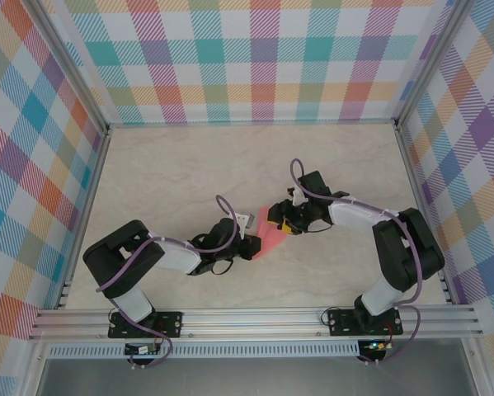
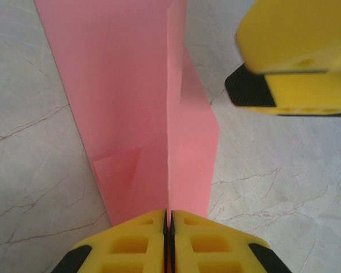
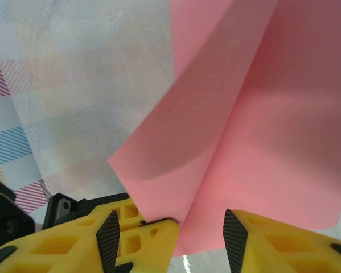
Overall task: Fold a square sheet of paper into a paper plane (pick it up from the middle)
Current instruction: Fourth fold the wing at the center of the table.
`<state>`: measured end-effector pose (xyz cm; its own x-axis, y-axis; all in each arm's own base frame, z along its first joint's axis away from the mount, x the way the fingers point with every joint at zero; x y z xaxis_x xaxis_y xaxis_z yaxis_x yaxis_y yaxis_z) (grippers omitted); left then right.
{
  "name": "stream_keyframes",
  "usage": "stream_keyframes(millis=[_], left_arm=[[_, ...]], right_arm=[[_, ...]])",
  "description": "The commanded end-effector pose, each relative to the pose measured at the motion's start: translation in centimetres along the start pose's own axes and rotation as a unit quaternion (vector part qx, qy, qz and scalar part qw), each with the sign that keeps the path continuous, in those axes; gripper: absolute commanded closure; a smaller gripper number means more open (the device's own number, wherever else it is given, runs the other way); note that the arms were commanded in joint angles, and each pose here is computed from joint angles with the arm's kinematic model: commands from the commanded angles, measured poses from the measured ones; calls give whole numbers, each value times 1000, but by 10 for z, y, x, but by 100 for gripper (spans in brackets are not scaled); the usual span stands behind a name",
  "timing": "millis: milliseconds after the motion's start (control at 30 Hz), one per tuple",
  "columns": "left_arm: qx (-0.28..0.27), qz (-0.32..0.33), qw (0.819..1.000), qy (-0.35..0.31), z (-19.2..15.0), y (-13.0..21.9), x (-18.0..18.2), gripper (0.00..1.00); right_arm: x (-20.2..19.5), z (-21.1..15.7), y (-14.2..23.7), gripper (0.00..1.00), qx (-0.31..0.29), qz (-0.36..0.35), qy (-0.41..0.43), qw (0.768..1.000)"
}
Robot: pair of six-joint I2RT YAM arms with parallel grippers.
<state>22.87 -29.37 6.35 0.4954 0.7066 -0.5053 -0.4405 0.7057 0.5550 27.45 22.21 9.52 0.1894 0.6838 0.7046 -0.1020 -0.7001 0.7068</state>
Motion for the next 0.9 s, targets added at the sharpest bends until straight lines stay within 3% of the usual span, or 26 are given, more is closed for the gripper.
stream_keyframes(millis=[0, 600, 867], left_arm=[[-13, 4, 999, 34, 1, 0, 6, 89], [4, -29, 994, 104, 0, -8, 5, 83], [15, -47, 992, 116, 5, -10, 0, 71]], right_arm=[[-2, 0, -10, 49, 18, 12, 20, 1000], [-16, 9, -33, 50, 37, -3, 15, 999], [-28, 9, -39, 46, 40, -42, 5, 998]])
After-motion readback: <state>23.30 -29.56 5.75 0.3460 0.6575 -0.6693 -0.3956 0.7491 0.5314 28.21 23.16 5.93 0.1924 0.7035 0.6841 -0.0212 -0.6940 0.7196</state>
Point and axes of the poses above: each hand's point on the last joint's axis, 136 mm out from that joint toward the fingers, its own y axis back along the fingers, its own x axis along the line the jaws close on, z = x × y, the point moved 4 cm from there along y, back along the fingers, and after that the axes turned 5 degrees about -y, right-handed, at the moved point
